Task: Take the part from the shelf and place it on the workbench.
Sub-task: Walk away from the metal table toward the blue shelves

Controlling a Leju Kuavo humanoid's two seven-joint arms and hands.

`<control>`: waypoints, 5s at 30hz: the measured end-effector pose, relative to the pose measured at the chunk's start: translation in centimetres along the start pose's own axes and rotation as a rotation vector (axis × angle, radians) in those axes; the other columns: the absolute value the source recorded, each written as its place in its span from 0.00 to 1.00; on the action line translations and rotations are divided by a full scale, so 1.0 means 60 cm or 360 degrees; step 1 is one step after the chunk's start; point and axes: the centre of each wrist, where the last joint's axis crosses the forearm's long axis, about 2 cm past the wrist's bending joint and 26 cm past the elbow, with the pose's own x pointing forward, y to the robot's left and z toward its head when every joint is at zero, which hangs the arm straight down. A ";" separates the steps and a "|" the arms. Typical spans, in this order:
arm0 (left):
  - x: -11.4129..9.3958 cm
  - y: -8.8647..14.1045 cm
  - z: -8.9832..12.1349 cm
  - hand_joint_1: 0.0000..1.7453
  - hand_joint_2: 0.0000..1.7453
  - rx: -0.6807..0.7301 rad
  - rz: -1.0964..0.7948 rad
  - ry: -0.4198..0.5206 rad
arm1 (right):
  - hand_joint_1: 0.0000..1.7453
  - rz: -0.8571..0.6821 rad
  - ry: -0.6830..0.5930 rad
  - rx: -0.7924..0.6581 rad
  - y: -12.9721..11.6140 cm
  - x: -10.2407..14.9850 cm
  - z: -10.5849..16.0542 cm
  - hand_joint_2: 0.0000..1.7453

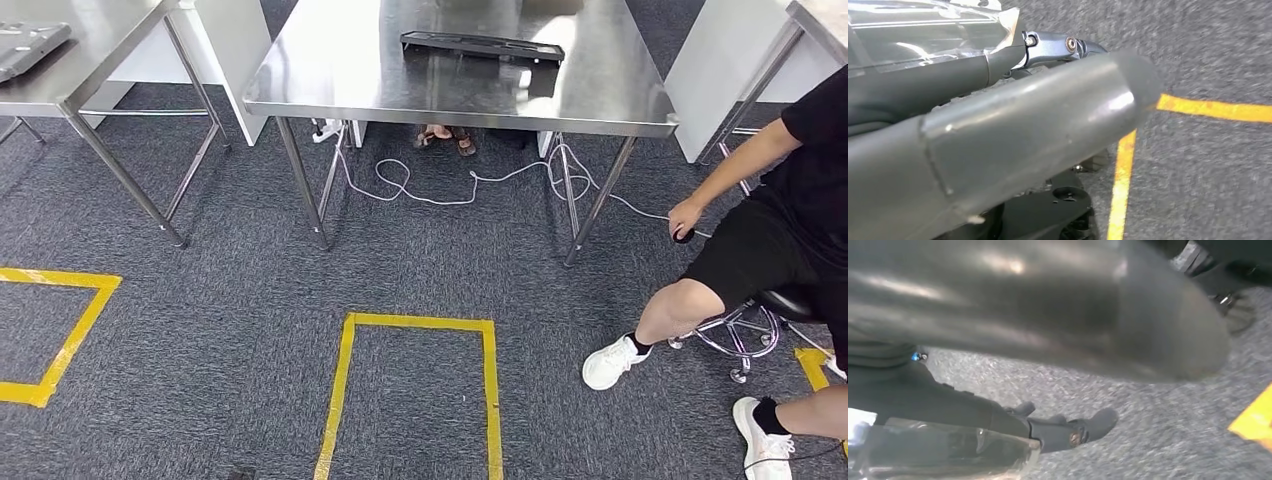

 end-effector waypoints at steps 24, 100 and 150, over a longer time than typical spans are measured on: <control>0.003 -0.007 0.001 0.00 0.00 -0.0008 -0.0009 -0.0007 | 0.00 -0.0201 -0.0008 -0.0143 -0.013 -0.009 -0.001 0.00; 0.006 -0.017 0.003 0.00 0.00 -0.0024 -0.0053 0.0032 | 0.00 -0.0124 0.0036 -0.0154 -0.001 -0.002 0.000 0.00; 0.005 -0.021 0.006 0.00 0.00 -0.0019 -0.0062 0.0021 | 0.00 -0.0047 0.0081 -0.0122 0.005 -0.002 0.001 0.00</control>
